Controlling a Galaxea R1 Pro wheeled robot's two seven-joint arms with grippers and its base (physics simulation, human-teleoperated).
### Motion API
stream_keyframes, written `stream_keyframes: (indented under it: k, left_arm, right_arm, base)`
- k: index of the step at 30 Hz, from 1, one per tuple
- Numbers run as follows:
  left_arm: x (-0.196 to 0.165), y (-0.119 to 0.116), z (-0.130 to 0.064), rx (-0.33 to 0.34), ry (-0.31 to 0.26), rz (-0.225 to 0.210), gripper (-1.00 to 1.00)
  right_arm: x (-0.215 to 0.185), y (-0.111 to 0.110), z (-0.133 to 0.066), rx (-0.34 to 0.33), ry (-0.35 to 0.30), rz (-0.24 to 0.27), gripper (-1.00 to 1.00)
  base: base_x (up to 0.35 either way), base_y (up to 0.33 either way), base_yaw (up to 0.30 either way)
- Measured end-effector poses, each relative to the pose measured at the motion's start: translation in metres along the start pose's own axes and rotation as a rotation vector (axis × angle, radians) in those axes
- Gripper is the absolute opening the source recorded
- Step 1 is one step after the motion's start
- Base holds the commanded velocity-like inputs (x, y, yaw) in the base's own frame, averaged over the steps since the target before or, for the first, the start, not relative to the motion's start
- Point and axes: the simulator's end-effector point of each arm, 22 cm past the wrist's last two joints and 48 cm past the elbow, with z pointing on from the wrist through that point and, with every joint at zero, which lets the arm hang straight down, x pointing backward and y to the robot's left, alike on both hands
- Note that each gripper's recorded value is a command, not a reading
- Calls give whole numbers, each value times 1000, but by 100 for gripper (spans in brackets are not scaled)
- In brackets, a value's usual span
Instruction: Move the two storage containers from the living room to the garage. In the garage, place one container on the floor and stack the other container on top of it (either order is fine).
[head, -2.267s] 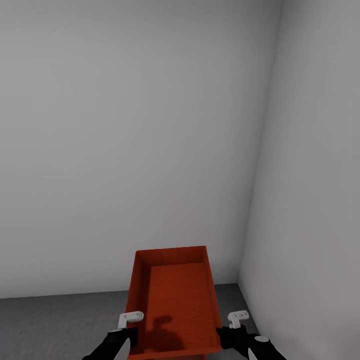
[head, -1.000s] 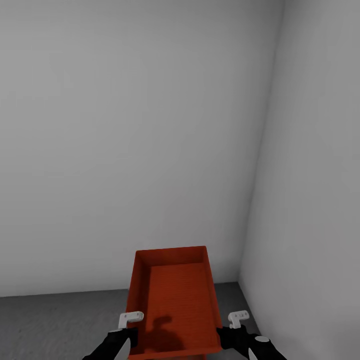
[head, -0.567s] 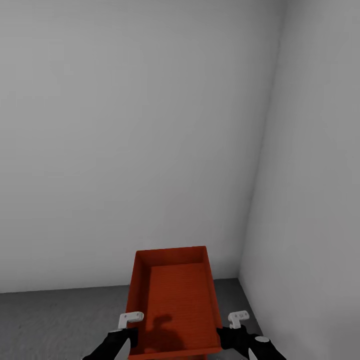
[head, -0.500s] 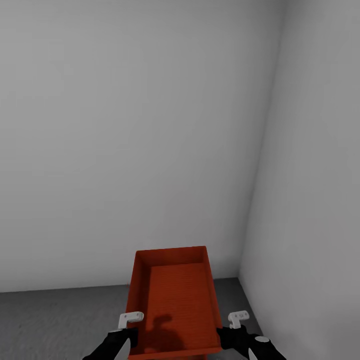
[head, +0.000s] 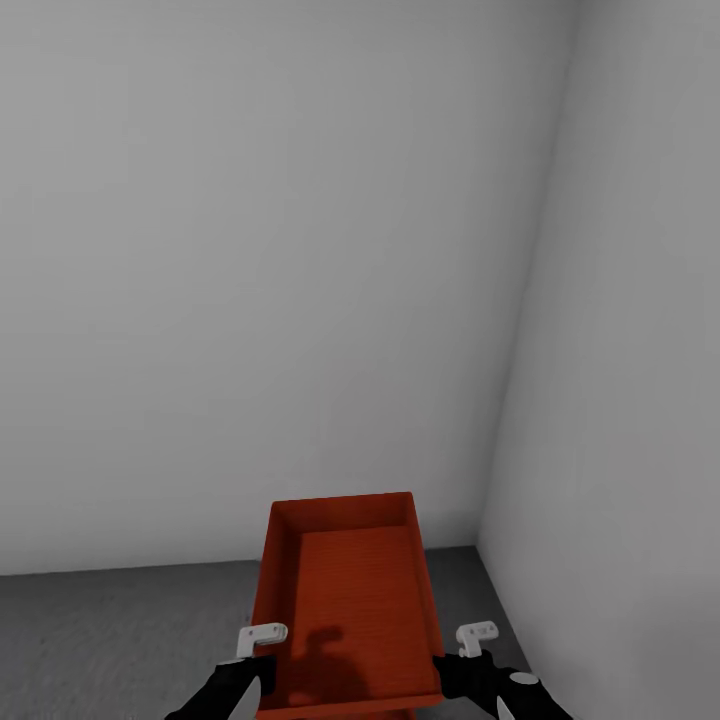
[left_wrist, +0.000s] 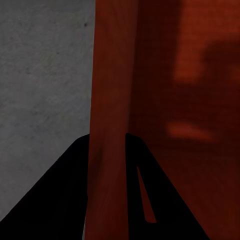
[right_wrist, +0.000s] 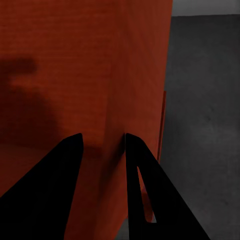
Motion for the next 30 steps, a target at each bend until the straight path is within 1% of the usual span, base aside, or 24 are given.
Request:
stream_keyframes:
  k: [30]
  left_arm:
    - [32,-2,44,-6,48,7,-100]
  right_arm:
    - [39,-10,38,-1,45,15,-100]
  base:
    - [0,0,0]
